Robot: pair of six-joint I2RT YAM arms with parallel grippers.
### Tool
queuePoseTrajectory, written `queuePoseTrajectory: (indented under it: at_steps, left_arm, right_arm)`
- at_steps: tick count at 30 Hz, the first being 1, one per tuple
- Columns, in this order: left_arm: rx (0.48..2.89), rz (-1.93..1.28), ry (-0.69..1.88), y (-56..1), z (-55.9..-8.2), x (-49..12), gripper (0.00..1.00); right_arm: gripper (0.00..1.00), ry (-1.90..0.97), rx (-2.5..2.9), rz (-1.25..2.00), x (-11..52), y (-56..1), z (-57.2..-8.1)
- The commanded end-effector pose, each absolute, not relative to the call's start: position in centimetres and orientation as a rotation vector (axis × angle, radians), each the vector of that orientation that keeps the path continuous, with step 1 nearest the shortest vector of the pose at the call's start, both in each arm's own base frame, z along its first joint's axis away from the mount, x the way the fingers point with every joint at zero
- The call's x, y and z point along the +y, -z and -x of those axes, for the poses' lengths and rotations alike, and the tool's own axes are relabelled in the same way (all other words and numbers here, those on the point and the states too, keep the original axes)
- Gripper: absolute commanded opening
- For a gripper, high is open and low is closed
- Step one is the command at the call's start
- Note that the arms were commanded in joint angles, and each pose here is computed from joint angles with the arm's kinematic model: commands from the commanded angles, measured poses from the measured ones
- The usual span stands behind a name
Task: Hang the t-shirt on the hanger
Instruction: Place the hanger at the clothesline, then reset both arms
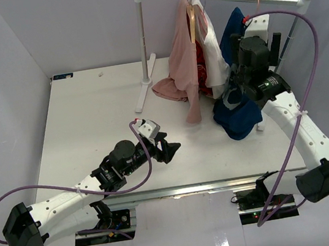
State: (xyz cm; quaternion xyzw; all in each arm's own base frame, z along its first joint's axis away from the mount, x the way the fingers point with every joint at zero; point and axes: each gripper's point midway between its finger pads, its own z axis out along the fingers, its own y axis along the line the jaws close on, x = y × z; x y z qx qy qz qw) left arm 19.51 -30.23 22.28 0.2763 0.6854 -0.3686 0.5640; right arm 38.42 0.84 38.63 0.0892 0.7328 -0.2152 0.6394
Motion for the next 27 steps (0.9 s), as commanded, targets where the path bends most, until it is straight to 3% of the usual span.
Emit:
queuePoseTrajectory:
  at_steps: [1,5,19,27]
  left_arm:
    - [1.593,-0.628,0.801,-22.6,-20.1,-29.3,0.77]
    - [1.584,-0.643,0.811,-22.8,-19.9,-29.3,0.78]
    - [1.575,-0.646,0.773,-23.1,-20.1,-28.8,0.78]
    - [1.517,-0.649,0.813,-24.3,-19.4,-28.6,0.82]
  right_arm:
    - [0.92,0.340,1.756,-0.197,1.9,-37.9,-36.3]
    - [0.90,0.173,1.916,-0.169,3.9,-35.3,-33.3]
    - [0.90,-0.208,1.898,0.096,10.3,-34.6,-27.5]
    - [0.90,-0.457,1.870,0.316,16.8,-30.2,-24.4]
